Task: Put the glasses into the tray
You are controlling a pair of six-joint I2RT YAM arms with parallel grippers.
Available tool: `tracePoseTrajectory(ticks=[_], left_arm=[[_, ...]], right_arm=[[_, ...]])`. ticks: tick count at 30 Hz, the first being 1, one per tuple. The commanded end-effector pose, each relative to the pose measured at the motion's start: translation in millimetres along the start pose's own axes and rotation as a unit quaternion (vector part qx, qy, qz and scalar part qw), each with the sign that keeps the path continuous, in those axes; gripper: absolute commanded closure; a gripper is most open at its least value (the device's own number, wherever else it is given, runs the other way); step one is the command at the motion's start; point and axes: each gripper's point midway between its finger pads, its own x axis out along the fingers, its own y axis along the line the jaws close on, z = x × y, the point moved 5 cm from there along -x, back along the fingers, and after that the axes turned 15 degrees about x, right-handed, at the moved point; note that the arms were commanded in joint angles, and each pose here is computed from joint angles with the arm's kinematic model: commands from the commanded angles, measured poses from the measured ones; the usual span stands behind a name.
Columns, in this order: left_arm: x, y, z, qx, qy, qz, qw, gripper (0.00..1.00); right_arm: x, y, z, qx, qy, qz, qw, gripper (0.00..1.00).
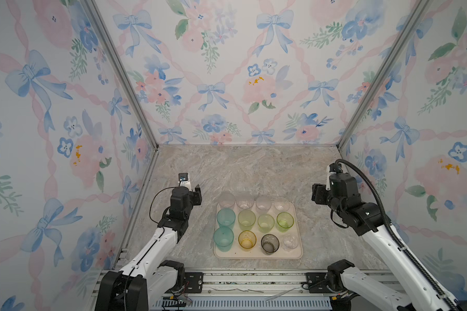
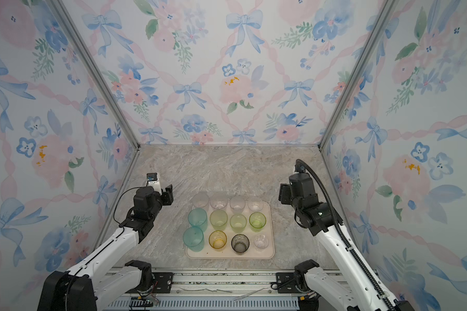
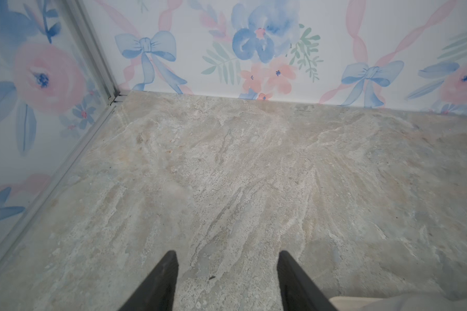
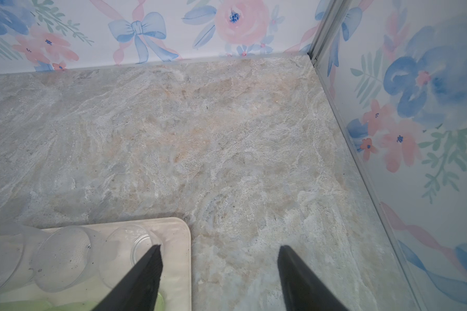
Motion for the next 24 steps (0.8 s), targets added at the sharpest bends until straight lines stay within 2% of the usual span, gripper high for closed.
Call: tracePoseTrajectory(ticks=[1, 4, 12, 18, 24], left_arm=[[3.3, 10.2, -0.1, 0.029, -0.052, 0.051, 0.997, 0.26], [4.5, 11.0, -11.5, 0.046, -0.078, 0.07, 0.993, 0.15], [19.7, 12.6, -29.8, 0.062, -0.092, 0.109, 0.988, 0.02], [26.2, 6.5, -38.0, 0.087, -0.116, 0.107, 0.984, 0.02], [12.4, 7.3, -43.5, 0.076, -0.143, 0.105, 0.981, 0.02]], right_arm=[[13.7, 0.3, 2.9, -0.005, -0.013, -0.009, 1.0, 0.29], [25.3, 0.9, 2.0, -0.007, -0.006, -0.017, 1.0, 0.29], [47.6, -6.2, 3.3, 0.003, -0.018, -0.037, 0.999, 0.29], [62.5, -21.4, 3.2, 0.011, -0.053, -0.061, 0.997, 0.28], [85.0, -32.5, -7.2, 0.016, -0.071, -0.066, 0.995, 0.27]])
